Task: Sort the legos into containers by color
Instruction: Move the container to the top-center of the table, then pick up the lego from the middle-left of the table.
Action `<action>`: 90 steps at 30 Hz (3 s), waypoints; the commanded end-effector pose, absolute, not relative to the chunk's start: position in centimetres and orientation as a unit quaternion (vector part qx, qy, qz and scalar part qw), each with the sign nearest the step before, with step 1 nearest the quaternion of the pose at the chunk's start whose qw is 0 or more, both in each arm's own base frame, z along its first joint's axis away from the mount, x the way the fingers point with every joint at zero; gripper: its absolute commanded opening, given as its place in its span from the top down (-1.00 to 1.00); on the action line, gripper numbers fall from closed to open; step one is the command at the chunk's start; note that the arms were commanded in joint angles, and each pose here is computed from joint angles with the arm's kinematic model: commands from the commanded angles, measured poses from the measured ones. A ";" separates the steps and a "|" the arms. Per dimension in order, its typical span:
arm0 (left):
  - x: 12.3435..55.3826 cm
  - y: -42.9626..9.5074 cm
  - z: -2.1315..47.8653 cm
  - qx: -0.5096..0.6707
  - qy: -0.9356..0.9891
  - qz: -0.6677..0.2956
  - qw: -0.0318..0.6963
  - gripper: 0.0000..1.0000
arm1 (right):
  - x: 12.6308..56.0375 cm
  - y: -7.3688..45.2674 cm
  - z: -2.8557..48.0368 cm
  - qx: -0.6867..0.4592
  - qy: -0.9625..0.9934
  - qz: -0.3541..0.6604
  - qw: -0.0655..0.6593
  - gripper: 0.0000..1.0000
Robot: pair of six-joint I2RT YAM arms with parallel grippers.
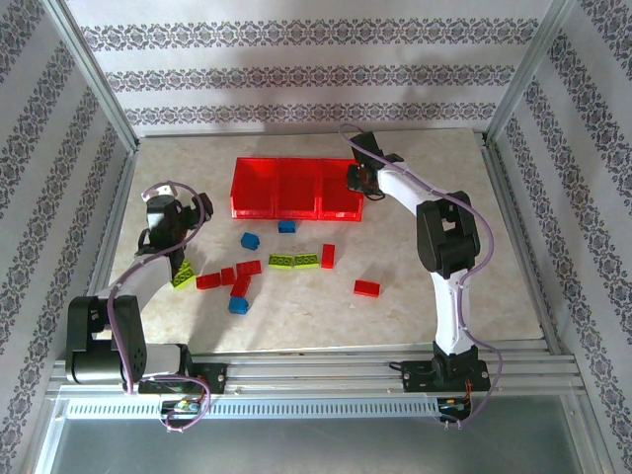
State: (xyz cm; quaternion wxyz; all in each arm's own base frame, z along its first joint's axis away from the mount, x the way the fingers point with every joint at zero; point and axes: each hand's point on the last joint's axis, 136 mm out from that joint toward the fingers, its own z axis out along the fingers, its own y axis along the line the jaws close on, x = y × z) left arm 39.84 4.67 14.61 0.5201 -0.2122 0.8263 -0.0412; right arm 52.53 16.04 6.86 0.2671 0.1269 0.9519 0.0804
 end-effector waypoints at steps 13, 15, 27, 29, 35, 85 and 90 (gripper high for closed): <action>39.8 5.6 14.3 -0.222 0.839 -0.002 0.496 -0.99 | 53.1 15.9 9.6 0.125 0.943 0.080 0.297 -0.37; 39.6 5.9 14.4 -0.220 0.844 0.012 0.490 -0.99 | 53.1 15.8 10.7 0.113 0.941 0.081 0.307 -0.53; 39.7 9.3 10.0 -0.216 0.920 0.071 0.318 -0.99 | 50.0 13.1 17.3 0.104 0.921 0.057 0.370 -0.96; 39.9 9.6 8.7 -0.215 0.931 0.063 0.286 -0.99 | 48.8 12.6 17.4 0.111 0.920 0.056 0.372 -0.97; 40.5 10.4 5.9 -0.209 0.951 0.040 0.226 -0.99 | 45.0 10.9 16.5 0.137 0.920 0.040 0.366 -0.97; 41.7 6.4 3.8 -0.214 0.951 -0.049 0.217 0.44 | 38.9 7.1 19.2 0.179 0.883 0.001 0.433 -0.97; 43.1 2.4 7.9 -0.185 0.942 -0.070 0.272 0.48 | 37.9 6.8 18.3 0.190 0.881 0.005 0.433 -0.97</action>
